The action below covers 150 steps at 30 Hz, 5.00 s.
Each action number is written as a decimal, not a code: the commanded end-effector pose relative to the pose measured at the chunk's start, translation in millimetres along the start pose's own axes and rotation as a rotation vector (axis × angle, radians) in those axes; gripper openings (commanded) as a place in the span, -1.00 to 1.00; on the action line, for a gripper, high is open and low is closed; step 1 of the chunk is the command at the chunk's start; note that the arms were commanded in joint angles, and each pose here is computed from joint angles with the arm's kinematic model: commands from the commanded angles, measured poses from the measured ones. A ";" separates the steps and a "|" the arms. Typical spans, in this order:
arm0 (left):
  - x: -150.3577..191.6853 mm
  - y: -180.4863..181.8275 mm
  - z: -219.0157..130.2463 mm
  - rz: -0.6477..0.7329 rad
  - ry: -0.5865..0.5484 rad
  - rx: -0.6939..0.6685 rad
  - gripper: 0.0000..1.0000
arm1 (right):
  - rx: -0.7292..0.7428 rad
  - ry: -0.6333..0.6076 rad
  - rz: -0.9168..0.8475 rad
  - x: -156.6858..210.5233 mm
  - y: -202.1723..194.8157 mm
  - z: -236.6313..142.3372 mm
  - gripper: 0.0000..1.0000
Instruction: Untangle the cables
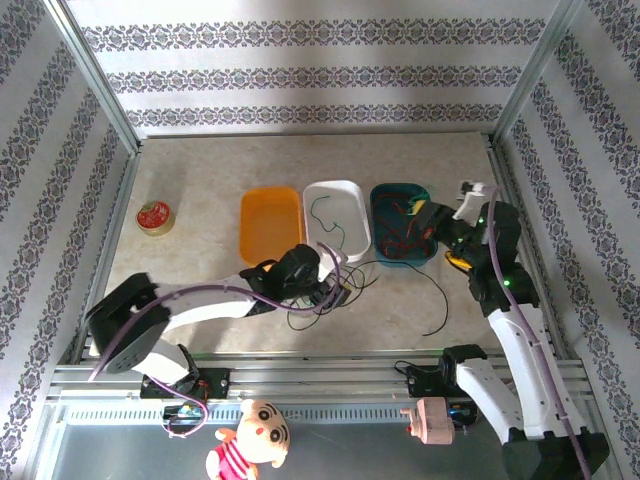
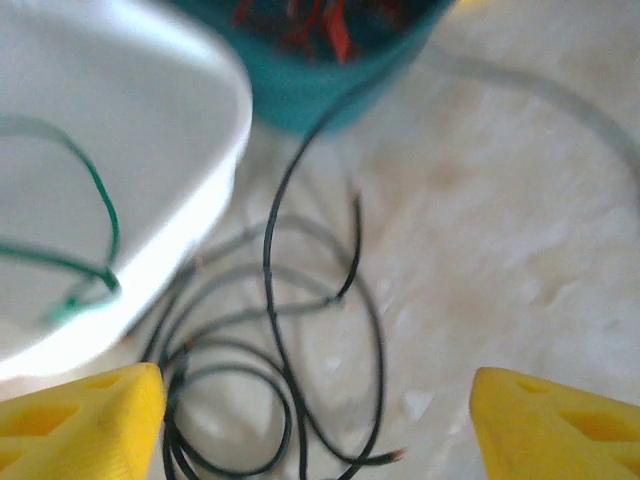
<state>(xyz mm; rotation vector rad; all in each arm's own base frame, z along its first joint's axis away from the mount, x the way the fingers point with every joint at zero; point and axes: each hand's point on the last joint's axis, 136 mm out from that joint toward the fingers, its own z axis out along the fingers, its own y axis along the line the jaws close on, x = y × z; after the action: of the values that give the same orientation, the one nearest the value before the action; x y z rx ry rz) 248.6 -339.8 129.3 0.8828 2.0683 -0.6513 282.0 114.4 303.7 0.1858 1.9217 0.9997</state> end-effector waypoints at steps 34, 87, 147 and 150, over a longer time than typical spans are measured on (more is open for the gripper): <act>-155.7 -11.4 -129.5 -0.335 -0.522 0.576 0.23 | -0.759 0.574 -0.131 110.7 148.1 -3.8 -1.00; -147.6 7.7 -125.1 -0.325 -0.471 0.569 0.19 | -0.802 0.742 -0.073 143.0 146.1 5.3 -1.00; -137.3 14.3 -107.2 -0.370 -0.438 0.564 0.02 | -0.784 0.659 -0.031 105.7 133.8 -4.5 -1.00; -133.6 16.8 -101.9 -0.376 -0.424 0.548 0.02 | -0.791 0.663 -0.038 106.2 137.0 -3.5 -1.00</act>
<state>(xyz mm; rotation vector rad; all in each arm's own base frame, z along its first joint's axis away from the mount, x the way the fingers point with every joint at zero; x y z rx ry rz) 276.3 -306.1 282.7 0.5345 1.7272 -1.5080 189.4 252.6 314.9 -0.6213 1.9663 1.8797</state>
